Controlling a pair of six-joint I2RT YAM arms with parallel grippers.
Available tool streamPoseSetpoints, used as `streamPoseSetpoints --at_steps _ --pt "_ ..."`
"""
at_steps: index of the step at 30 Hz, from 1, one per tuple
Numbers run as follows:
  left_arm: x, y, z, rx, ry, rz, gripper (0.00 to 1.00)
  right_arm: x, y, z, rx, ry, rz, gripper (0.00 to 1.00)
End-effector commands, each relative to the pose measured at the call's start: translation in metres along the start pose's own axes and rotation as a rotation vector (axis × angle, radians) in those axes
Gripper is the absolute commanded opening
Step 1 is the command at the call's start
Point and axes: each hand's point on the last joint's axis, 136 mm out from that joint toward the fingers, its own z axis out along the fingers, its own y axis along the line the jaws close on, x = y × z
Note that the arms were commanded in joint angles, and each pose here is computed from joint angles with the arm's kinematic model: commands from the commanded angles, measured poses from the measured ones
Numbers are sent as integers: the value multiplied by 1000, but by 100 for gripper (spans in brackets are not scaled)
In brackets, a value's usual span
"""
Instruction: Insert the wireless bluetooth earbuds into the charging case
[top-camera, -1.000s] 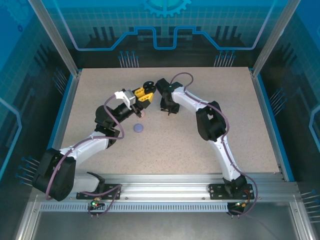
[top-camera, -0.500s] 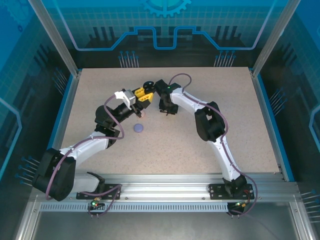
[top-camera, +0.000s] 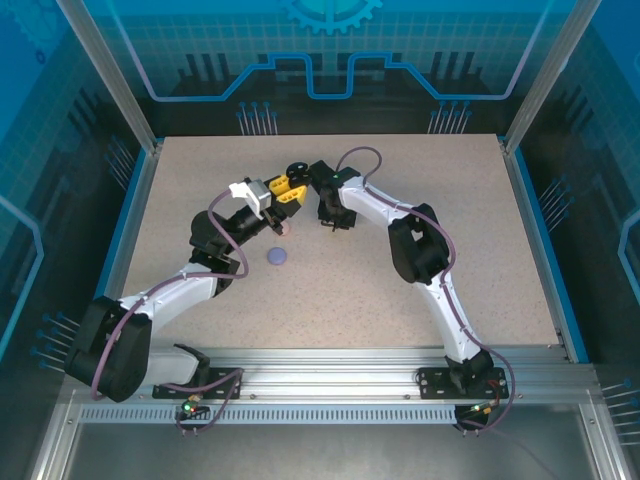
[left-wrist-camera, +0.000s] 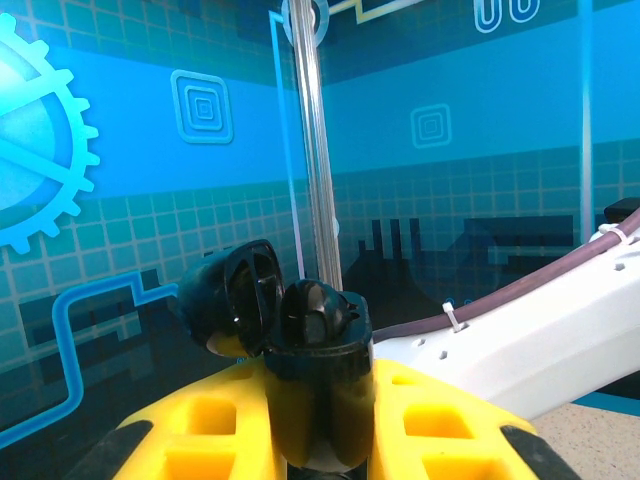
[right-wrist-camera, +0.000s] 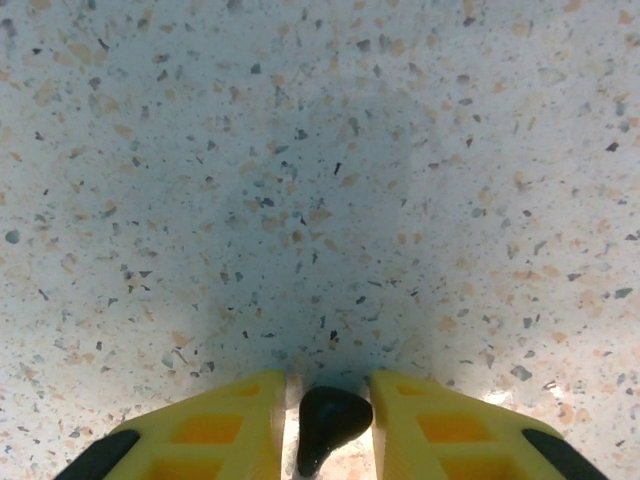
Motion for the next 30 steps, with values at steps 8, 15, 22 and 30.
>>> streamPoseSetpoints --at_steps 8,15,22,30 --pt "-14 -2 0 7 -46 27 0 4 -3 -1 -47 -60 -10 21" --pt "-17 -3 1 14 -46 38 0 -21 -13 -71 -138 -237 0 20" --pt "-19 -4 2 22 -47 42 0 -39 -28 -165 -264 -429 -18 21" --pt "-18 -8 3 44 -46 43 0 -45 -38 -293 -481 -673 -58 21"
